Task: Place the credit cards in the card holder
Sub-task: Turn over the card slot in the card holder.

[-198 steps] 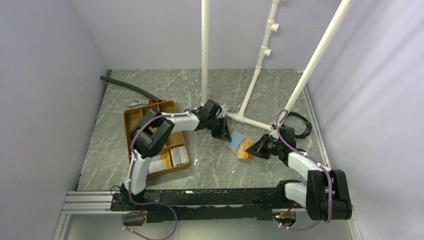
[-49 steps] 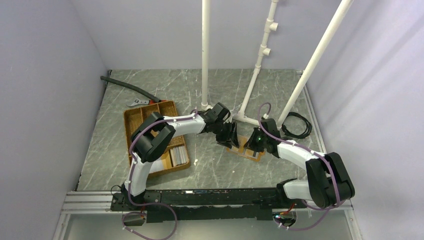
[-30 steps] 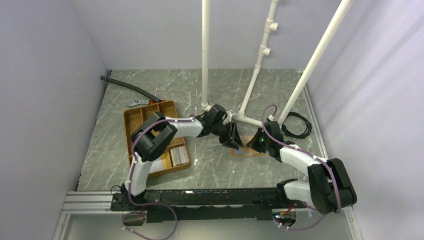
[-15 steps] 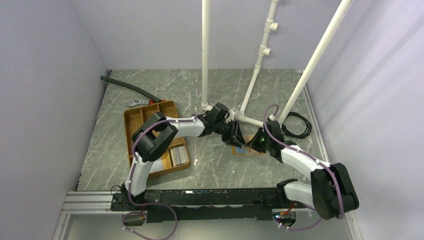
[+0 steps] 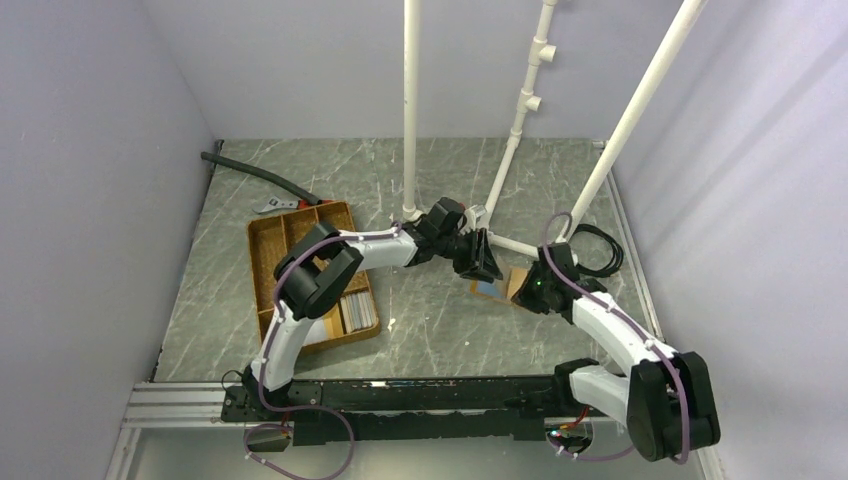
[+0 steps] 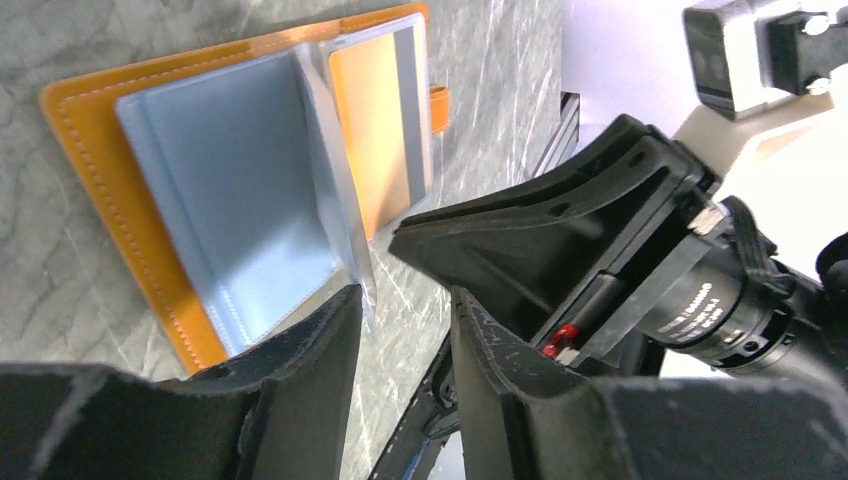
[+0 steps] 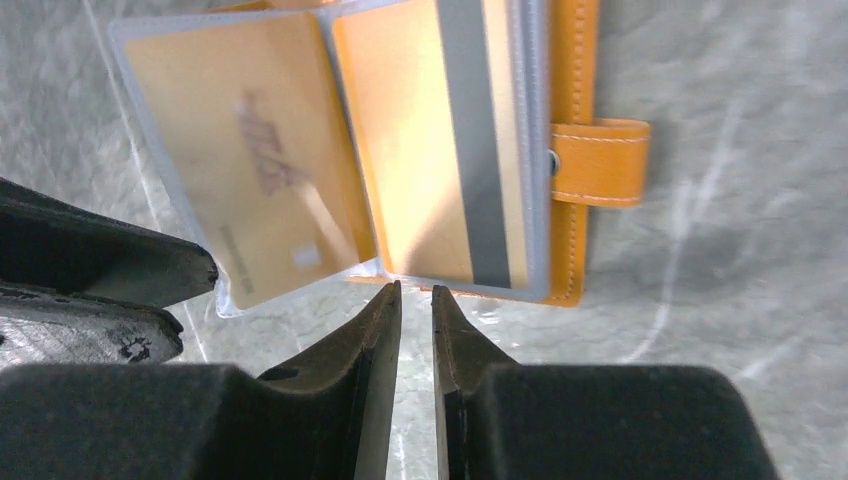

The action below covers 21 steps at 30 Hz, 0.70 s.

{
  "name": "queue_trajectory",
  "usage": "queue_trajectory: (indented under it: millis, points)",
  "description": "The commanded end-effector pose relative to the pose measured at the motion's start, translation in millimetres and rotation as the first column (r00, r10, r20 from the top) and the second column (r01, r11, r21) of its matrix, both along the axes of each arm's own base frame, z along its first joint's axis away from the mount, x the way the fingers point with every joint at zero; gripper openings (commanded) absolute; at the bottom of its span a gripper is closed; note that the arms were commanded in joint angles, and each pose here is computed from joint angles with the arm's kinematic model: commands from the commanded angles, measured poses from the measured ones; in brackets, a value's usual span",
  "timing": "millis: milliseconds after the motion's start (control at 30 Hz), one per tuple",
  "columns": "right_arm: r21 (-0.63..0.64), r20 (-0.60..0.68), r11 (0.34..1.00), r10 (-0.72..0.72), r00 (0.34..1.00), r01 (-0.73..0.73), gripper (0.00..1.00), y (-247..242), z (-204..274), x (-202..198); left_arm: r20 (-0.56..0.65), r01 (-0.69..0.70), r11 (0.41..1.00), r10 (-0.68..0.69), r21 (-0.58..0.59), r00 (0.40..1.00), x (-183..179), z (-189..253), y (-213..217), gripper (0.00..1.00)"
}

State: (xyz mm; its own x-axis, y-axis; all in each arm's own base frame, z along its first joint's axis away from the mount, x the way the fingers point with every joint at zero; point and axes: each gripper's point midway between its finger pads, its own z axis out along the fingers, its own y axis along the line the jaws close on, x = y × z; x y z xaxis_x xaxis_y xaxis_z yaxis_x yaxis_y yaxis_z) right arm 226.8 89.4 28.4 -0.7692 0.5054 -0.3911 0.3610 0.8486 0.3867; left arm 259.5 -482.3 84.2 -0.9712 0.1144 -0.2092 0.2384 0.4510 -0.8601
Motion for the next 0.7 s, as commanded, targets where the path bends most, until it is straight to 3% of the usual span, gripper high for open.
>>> queue_trajectory:
  millis: [0,333,400,567,667]
  points:
    - [-0.022,0.041,0.996,-0.084,0.996,0.085,0.20,-22,18,4,0.040,0.032,0.997,-0.029,-0.064,0.999,6,13,-19,0.44]
    - [-0.133,0.052,0.942,-0.303,0.952,0.307,0.23,-82,21,10,0.105,0.085,0.993,-0.076,-0.081,0.992,-4,28,-53,0.46]
    - [-0.144,0.067,0.920,-0.360,0.931,0.366,0.28,-91,17,10,0.094,0.096,0.990,-0.087,-0.100,0.992,-5,28,-60,0.47]
    - [-0.054,0.039,0.879,-0.472,0.881,0.474,0.31,-102,-2,3,0.046,0.131,0.981,-0.125,-0.146,0.991,-13,20,-78,0.48]
    - [-0.012,0.092,0.861,-0.505,0.858,0.508,0.30,-108,5,1,0.004,0.161,0.971,-0.163,-0.176,0.987,-17,10,-89,0.48]
